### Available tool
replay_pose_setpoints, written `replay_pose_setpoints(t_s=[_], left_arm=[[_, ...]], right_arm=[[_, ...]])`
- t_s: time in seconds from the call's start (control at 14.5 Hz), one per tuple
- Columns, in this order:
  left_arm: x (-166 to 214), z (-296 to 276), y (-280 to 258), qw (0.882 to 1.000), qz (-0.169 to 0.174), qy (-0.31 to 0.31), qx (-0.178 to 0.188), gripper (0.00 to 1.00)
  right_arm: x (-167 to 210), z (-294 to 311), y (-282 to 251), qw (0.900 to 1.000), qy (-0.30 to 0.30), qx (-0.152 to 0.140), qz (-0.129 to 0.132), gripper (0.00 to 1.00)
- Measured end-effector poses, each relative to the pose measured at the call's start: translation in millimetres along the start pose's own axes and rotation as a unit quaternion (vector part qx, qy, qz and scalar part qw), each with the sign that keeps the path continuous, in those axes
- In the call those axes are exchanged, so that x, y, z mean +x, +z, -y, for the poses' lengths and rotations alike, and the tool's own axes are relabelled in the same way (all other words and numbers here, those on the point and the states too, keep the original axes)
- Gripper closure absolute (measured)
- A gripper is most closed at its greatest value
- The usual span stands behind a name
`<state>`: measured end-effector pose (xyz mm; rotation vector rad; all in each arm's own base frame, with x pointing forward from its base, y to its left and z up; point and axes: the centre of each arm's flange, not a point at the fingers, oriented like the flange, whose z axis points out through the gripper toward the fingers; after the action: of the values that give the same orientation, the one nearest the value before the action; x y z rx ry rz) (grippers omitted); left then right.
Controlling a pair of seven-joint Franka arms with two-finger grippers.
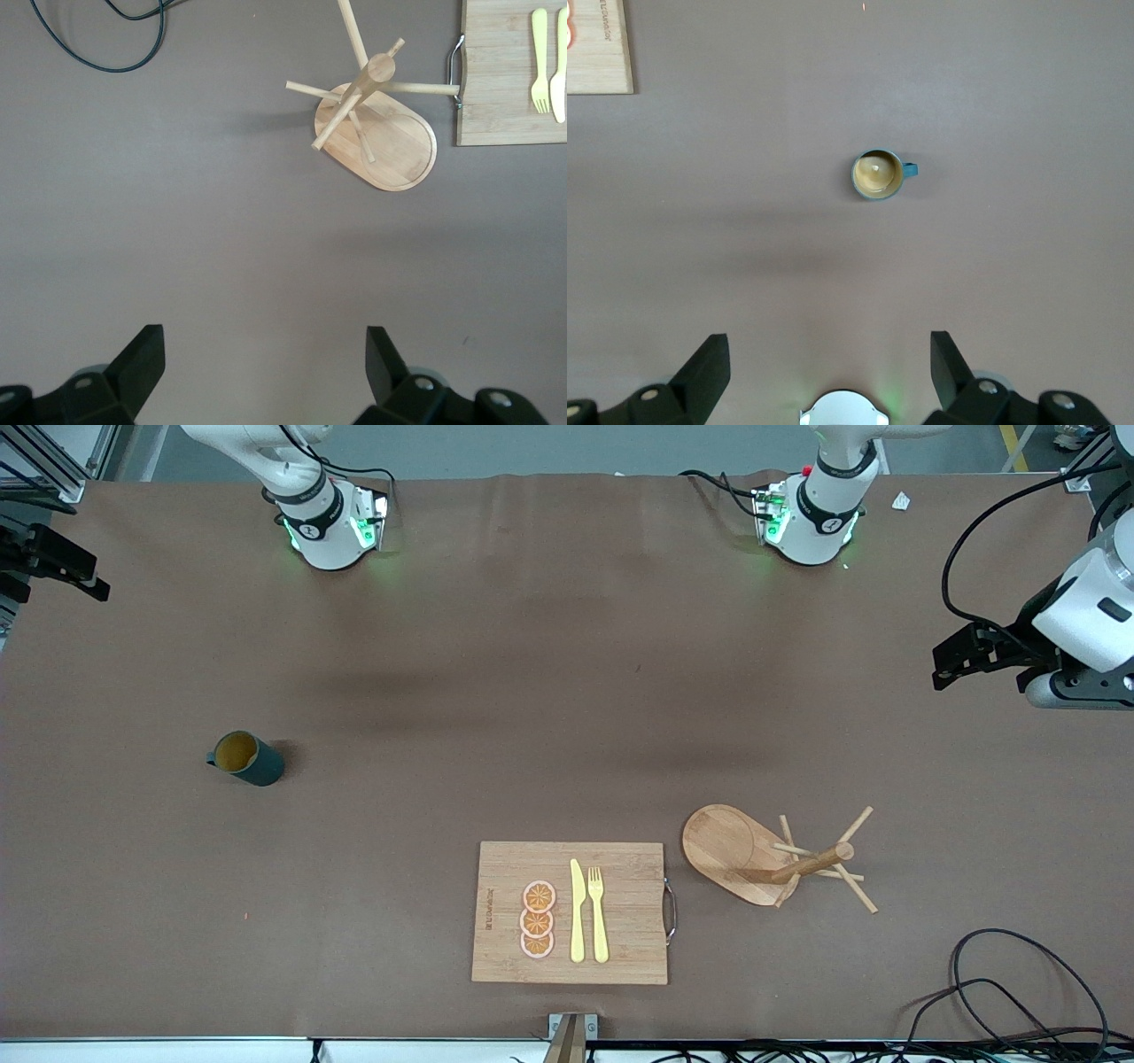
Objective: Pass cup and hang on rack
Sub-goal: 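Move the right gripper toward the teal mug, then lower the right gripper and grasp the teal mug by its rim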
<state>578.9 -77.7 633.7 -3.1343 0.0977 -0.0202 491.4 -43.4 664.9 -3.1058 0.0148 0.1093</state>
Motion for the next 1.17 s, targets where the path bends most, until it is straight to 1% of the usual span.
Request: replay_pose_setpoints(t_s=[0.21,0.41,0.55,0.69,0.83,0.97,1.17], left_arm=[[0.1,1.2,-0.1,1.000,0.000,-0.001,0.000,0.00],[0.1,1.4,-0.4,1.000,0.000,-0.001,0.000,0.00],[0.0,0.8,-0.4,1.000,0.000,-0.001,0.000,0.00],[0.0,1.2,-0.5,1.000,0.000,-0.001,0.000,0.00],[0.0,1.9,-0.4,1.000,0.000,-0.002,0.000,0.00],[0.0,1.9,-0.3,1.000,0.000,-0.002,0.000,0.00],[0.0,1.9,-0.4,1.000,0.000,-0.002,0.000,0.00]], right_arm=[[18.4,-4.1,18.7,1.000,0.003,-0.002,0.006,0.00],[52.7,-11.2,61.7,1.000,0.009,-0.004,0.030,0.00],[77.3,-15.8,94.1,0.999,0.004,-0.005,0.040,0.00],[95.2,-19.7,119.4,0.999,-0.034,-0.006,0.035,0.00],[104.7,-29.4,145.4,0.995,-0.095,-0.006,0.024,0.00],[108.4,-47.3,180.3,0.988,-0.156,-0.004,0.020,0.00],[110.3,-60.1,244.1,0.973,-0.232,-0.004,0.016,0.00]])
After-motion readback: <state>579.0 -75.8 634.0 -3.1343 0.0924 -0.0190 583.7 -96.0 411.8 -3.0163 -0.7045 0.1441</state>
